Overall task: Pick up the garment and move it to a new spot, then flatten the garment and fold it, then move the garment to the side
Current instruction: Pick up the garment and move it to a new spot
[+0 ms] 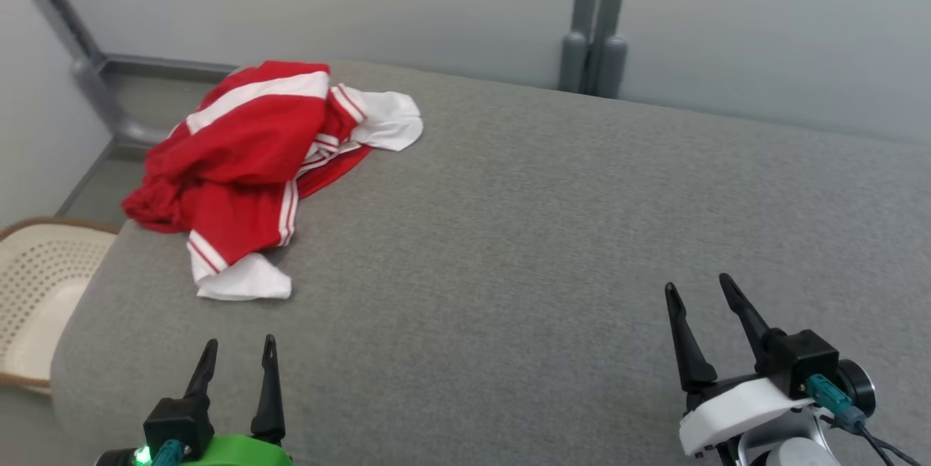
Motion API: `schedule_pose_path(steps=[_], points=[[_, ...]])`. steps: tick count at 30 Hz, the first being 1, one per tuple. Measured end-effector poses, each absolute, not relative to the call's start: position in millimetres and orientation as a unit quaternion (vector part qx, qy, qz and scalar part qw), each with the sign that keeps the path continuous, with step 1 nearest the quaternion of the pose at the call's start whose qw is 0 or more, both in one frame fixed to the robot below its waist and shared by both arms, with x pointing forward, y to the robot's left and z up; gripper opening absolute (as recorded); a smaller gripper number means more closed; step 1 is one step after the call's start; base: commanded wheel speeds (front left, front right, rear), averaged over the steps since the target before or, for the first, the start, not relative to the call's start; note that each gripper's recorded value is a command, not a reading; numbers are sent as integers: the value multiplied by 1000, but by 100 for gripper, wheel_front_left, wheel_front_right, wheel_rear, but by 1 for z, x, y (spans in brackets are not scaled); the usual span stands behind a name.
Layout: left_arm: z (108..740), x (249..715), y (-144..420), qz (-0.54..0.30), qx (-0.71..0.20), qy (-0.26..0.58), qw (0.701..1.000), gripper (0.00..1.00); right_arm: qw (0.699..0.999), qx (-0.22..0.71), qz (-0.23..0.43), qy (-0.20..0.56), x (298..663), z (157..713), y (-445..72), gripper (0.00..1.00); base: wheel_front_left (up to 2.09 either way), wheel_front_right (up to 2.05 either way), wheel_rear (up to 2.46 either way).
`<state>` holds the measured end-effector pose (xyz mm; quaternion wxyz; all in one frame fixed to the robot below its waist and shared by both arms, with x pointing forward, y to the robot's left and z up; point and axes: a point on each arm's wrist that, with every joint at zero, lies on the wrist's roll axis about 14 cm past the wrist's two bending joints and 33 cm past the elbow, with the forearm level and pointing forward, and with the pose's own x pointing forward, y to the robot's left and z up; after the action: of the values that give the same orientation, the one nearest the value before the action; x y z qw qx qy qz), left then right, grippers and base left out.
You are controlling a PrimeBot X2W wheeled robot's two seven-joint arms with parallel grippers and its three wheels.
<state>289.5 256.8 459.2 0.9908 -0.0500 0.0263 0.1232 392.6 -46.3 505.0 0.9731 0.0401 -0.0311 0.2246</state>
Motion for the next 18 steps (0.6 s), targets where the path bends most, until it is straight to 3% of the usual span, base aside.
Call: schedule_pose_path(steps=[10, 13, 18], points=[[463, 257, 295, 200, -60, 16, 978, 100, 951, 44, 306, -17, 392, 498, 12, 100, 0, 0, 0], [471, 275, 301, 202, -60, 7, 978, 100, 950, 37, 310, -22, 400, 498, 13, 100, 0, 0, 0], [465, 334, 318, 191, -46, 71, 978, 100, 948, 25, 316, -32, 424, 497, 11, 100, 0, 0, 0]])
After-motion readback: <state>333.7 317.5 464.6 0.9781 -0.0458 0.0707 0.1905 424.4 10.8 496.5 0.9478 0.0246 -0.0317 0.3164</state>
